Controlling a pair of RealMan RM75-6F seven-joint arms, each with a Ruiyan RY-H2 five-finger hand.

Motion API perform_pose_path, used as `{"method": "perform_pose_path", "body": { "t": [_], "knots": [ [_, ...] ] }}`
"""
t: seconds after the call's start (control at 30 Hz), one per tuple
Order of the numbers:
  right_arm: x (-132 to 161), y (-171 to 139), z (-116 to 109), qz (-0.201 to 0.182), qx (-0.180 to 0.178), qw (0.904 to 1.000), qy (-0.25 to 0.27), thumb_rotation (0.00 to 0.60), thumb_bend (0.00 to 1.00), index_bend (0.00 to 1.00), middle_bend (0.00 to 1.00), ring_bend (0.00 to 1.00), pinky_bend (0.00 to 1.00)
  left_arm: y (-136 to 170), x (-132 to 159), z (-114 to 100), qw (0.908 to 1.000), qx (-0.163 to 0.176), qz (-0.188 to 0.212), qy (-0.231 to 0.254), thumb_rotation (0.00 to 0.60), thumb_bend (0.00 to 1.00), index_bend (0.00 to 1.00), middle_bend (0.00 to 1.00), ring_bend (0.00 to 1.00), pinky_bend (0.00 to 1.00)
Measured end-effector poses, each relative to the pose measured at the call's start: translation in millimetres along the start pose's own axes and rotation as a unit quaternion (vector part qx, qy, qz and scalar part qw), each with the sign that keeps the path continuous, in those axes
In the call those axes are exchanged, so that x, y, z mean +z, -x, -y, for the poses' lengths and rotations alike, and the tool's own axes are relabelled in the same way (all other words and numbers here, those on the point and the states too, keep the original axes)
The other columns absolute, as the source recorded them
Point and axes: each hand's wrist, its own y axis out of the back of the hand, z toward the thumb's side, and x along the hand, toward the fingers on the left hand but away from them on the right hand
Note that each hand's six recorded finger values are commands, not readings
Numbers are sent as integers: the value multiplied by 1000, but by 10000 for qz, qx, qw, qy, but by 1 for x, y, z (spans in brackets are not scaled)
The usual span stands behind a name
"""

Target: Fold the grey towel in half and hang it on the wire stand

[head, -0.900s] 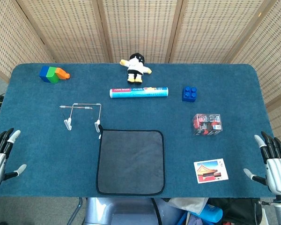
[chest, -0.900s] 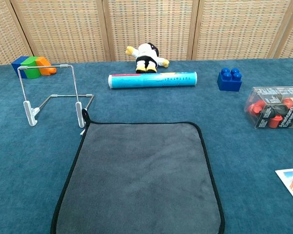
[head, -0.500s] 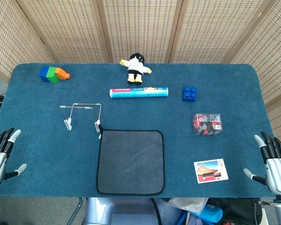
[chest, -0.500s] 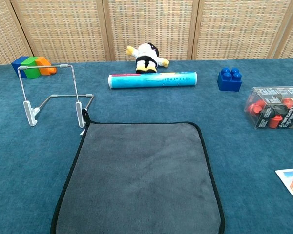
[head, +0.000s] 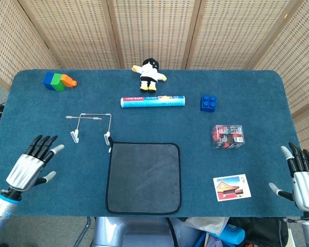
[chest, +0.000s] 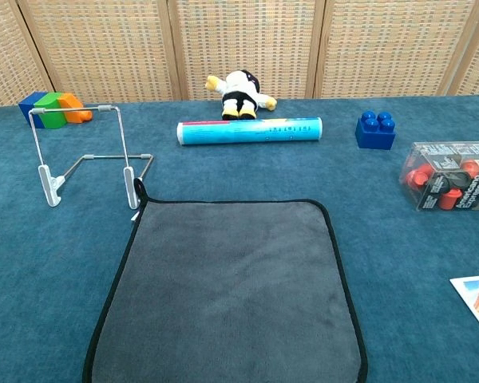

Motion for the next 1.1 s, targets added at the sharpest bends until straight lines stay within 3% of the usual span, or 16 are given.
{"method": "perform_pose_path", "body": {
  "t": [0.17,0.3,0.4,0.8,1.1],
  "knots": [
    [-6,5,-3,190,-48,9998,-1,600,0,0,0,0,0,-30,13,29,9961,-133,836,-251,600,240,369,0,0,0],
    [-11,8,-2,329,-45,9994,-38,600,0,0,0,0,0,-56,42,49,9863,-143,1595,-384,600,240,383,0,0,0],
    [-13,10,0,376,4,9993,-63,600,0,0,0,0,0,-65,54,60,9819,-166,1850,-364,600,240,383,0,0,0],
    [-16,13,4,428,76,9990,-63,600,0,0,0,0,0,-85,79,90,9681,-281,2448,-444,600,240,384,0,0,0],
    [-17,14,5,442,118,9990,-18,600,0,0,0,0,0,-96,94,98,9650,-210,2578,-430,600,239,385,0,0,0]
  ]
}}
